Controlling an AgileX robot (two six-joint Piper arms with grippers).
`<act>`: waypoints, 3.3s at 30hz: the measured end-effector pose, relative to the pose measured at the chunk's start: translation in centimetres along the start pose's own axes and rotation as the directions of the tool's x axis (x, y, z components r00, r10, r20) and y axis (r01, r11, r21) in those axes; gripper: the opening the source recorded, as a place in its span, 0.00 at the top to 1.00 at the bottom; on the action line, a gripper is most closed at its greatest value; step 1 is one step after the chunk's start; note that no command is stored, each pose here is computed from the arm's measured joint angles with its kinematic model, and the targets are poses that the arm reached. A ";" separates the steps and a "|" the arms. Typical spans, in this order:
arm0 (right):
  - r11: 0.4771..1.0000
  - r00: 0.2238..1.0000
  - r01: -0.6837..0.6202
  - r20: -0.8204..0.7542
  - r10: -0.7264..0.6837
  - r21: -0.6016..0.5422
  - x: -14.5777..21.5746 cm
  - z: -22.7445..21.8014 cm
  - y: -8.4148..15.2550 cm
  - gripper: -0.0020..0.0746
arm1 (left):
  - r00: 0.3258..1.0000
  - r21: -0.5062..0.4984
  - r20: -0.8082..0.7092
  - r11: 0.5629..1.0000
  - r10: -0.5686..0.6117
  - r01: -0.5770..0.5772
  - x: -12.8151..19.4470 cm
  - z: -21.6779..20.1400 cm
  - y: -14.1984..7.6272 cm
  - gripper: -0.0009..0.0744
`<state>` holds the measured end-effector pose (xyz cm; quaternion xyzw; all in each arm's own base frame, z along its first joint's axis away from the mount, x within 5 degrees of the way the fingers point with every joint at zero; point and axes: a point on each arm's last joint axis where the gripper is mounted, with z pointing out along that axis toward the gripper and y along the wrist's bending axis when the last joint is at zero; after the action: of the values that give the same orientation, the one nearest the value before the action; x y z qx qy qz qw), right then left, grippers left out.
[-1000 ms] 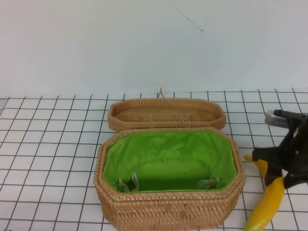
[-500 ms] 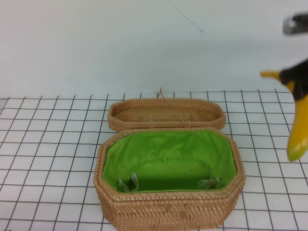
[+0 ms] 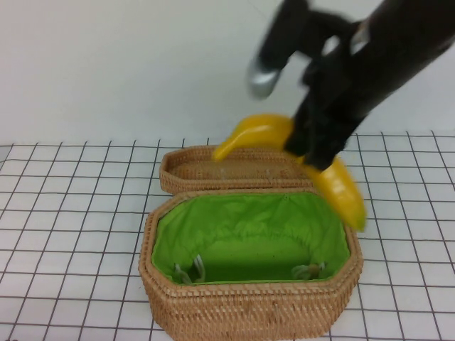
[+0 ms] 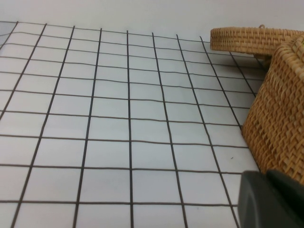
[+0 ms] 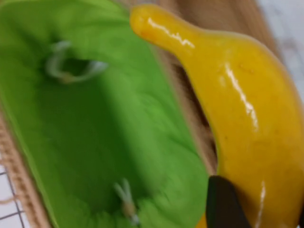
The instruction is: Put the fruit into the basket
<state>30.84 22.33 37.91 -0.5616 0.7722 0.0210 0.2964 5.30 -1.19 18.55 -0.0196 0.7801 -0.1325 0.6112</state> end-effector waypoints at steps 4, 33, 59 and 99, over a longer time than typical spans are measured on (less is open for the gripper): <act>0.983 0.985 0.173 0.010 -0.173 -0.052 -1.8 3.1 2.4 0.58 | 1.000 0.000 0.000 1.000 0.000 0.000 0.0 0.0 0.0 0.99; 0.996 0.992 0.084 -0.095 -0.084 -0.005 -1.4 2.3 2.7 0.89 | 1.000 0.000 0.000 1.000 0.000 0.000 0.0 0.0 0.0 0.99; 0.920 0.828 -0.381 0.478 0.294 0.093 15.0 -17.7 12.6 0.97 | 1.000 0.000 0.000 1.000 0.000 0.000 0.0 0.0 0.0 0.99; 0.419 0.547 -0.818 0.757 0.357 0.393 31.9 -5.3 19.5 0.97 | 1.000 0.000 0.000 1.000 0.000 0.000 0.0 0.0 0.0 0.99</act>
<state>5.22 0.30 21.06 -0.0334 0.7387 -0.0074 0.6732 5.30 -1.19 18.55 -0.0196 0.7801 -0.1325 0.6112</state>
